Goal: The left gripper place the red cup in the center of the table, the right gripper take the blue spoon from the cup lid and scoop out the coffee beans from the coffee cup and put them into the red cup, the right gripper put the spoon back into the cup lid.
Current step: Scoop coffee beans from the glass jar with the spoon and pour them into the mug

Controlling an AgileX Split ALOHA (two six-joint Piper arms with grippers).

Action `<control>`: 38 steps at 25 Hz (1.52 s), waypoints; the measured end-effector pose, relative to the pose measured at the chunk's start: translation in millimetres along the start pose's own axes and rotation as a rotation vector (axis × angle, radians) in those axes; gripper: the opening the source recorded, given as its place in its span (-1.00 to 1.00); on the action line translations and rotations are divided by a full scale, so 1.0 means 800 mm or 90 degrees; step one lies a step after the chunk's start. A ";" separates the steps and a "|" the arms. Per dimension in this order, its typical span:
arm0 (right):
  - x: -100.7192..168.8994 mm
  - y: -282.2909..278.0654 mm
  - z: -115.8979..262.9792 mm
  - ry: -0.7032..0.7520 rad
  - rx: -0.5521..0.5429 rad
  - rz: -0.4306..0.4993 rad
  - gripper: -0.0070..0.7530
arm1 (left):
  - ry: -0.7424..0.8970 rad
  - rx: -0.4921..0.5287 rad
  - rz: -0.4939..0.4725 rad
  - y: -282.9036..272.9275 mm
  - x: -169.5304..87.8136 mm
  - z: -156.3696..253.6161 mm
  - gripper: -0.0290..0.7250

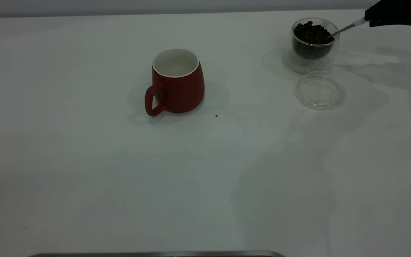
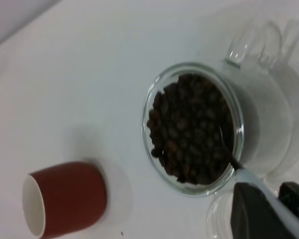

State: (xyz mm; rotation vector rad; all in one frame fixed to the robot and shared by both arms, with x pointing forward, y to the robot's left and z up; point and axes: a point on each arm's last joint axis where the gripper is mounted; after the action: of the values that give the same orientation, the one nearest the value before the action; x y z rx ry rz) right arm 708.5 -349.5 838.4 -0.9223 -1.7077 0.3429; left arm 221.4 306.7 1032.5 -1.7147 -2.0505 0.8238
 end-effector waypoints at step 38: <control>-0.002 -0.014 -0.005 0.020 -0.031 -0.061 -0.69 | -0.003 0.000 0.000 0.000 0.000 0.000 0.63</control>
State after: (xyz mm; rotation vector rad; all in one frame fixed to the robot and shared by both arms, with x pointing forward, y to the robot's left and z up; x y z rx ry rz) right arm 707.8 -359.0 846.3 -0.8734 -1.7309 0.2232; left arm 221.4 306.7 1032.5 -1.7144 -2.0531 0.8279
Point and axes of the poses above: a point on each arm's last joint axis where the gripper is mounted, y pointing out along that axis toward the gripper, x along the wrist's bending axis when the last joint is at zero, z = x × y, and after that the axes turned 8 degrees about -y, right-handed
